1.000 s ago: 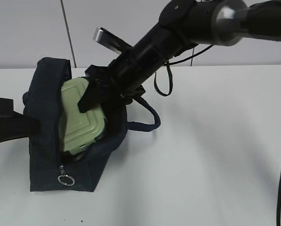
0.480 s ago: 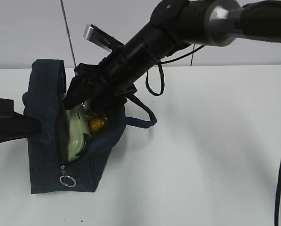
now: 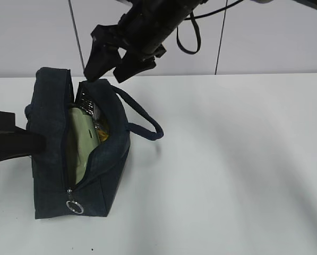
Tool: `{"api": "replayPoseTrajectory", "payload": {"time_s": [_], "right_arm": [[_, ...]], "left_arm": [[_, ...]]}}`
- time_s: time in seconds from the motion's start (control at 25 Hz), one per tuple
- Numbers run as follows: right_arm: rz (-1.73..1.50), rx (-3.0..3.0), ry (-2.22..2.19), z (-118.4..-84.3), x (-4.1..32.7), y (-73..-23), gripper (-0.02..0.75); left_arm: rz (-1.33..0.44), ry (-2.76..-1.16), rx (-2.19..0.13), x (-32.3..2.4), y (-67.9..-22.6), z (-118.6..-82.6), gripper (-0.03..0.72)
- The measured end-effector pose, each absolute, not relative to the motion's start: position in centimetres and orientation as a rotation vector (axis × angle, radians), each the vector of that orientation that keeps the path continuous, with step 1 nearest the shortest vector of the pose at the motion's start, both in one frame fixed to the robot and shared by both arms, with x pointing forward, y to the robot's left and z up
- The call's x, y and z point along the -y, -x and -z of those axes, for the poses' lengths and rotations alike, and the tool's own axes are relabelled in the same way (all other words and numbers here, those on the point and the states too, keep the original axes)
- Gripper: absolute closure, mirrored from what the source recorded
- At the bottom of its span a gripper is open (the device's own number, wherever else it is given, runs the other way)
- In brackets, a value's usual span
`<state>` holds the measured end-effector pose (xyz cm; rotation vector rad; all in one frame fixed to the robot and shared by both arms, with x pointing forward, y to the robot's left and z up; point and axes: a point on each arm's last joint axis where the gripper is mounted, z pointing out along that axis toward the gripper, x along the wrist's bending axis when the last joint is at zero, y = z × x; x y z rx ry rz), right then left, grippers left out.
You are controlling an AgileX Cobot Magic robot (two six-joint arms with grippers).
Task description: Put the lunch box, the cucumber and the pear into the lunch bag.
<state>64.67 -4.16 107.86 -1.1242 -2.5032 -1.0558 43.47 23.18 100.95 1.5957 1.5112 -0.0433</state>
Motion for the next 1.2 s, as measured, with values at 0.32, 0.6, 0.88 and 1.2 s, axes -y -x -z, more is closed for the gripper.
{"api": "replayPoseTrajectory", "payload": {"time_s": [0.32, 0.6, 0.88, 1.2], "right_arm": [[0.958, 2.588, 1.247, -107.8, 5.1, -65.1, 0.162], [0.888, 2.574, 1.247, -105.4, 4.3, -65.6, 0.176], [0.819, 2.550, 1.250, -102.7, 3.6, -66.1, 0.235], [0.812, 2.531, 1.247, -102.1, 3.3, -66.2, 0.553]], "left_arm": [[0.043, -1.596, -1.511, -23.2, -43.5, -101.0, 0.701], [0.043, -1.596, -1.511, -23.2, -43.5, -101.0, 0.701], [0.043, -1.596, -1.511, -23.2, -43.5, -101.0, 0.701], [0.043, -1.596, -1.511, -23.2, -43.5, -101.0, 0.701]]}}
